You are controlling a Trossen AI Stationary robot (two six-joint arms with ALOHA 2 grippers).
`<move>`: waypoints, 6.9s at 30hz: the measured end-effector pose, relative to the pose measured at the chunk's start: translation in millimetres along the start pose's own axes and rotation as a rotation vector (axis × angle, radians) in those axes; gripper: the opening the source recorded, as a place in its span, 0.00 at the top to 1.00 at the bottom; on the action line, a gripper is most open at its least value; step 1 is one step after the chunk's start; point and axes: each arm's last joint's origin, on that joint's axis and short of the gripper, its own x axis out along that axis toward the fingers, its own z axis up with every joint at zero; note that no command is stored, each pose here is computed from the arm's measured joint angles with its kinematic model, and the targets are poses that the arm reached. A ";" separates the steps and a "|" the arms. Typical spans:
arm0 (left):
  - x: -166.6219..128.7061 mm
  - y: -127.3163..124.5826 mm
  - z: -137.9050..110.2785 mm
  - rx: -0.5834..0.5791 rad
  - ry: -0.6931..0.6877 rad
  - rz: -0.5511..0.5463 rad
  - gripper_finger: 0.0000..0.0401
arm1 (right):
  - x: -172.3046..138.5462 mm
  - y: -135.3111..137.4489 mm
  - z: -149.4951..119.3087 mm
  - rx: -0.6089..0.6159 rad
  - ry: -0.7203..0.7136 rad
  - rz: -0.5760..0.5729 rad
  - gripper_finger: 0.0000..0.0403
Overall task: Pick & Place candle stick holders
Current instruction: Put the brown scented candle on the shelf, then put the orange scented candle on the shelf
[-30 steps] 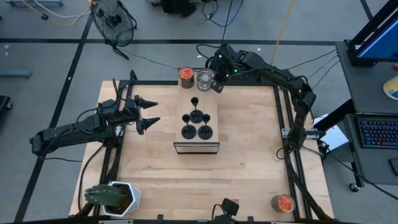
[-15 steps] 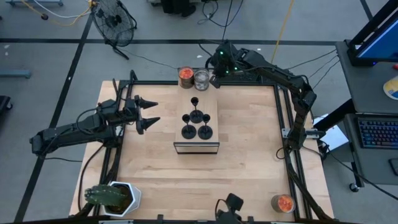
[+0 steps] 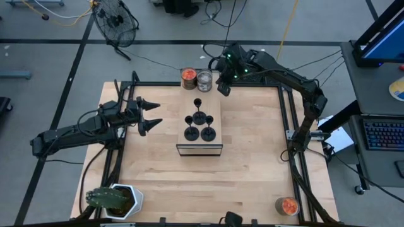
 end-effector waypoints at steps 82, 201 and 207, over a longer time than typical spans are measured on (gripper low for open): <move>0.2 -0.1 -0.5 0.016 0.005 -0.004 0.01 | -54.7 60.2 -57.5 0.218 0.271 -0.090 1.00; -0.4 -1.2 -9.4 0.036 0.108 -0.086 0.01 | -55.2 277.5 -363.3 0.142 0.954 0.357 0.90; -0.5 -1.1 -10.0 0.035 0.114 -0.085 0.01 | -54.2 276.3 -363.0 0.185 0.956 0.323 0.98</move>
